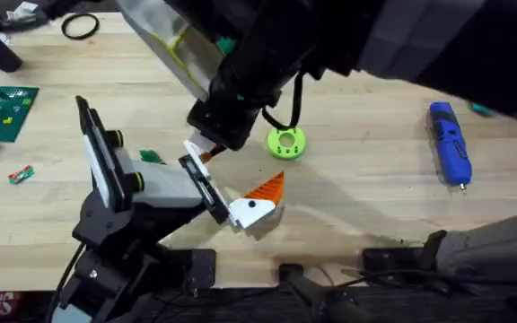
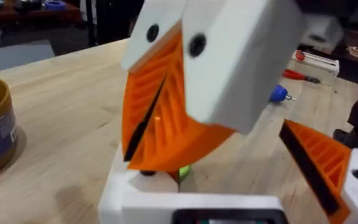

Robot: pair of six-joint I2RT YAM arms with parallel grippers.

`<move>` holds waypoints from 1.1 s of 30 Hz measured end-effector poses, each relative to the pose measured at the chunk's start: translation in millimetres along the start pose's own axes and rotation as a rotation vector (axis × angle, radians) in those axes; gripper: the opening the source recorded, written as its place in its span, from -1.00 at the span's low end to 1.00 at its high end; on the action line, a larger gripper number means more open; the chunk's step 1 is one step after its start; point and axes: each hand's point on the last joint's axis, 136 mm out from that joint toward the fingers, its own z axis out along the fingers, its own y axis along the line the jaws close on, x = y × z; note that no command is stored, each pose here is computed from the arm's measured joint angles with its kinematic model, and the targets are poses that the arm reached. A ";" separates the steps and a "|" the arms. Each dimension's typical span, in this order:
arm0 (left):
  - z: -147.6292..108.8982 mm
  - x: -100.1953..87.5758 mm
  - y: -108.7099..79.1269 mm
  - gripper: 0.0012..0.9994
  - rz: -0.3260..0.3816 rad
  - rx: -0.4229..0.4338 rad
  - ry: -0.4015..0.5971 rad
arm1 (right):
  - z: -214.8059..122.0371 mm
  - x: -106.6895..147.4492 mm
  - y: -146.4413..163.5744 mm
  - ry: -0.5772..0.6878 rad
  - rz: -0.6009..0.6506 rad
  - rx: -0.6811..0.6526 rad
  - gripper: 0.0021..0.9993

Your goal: Pick up the gripper from the table and insert it into the empty holder that is missing its gripper. Then pick up a screw, insert it into the mounting hole, and use the screwdriver to tighten it. Finally, clean up the table by picking up the vegetable and placing it into the bucket.

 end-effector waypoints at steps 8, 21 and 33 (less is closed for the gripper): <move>0.0 0.2 0.7 0.97 -0.020 -0.004 0.000 | 4.5 -1.3 -1.1 0.001 0.003 -0.005 -0.99; 0.0 0.2 0.6 0.97 -0.023 -0.004 0.001 | 4.4 2.0 2.6 0.014 0.002 -0.023 -0.35; 0.0 0.0 0.7 0.97 -0.017 -0.004 0.000 | -44.9 14.5 -19.4 -0.022 0.036 0.061 0.99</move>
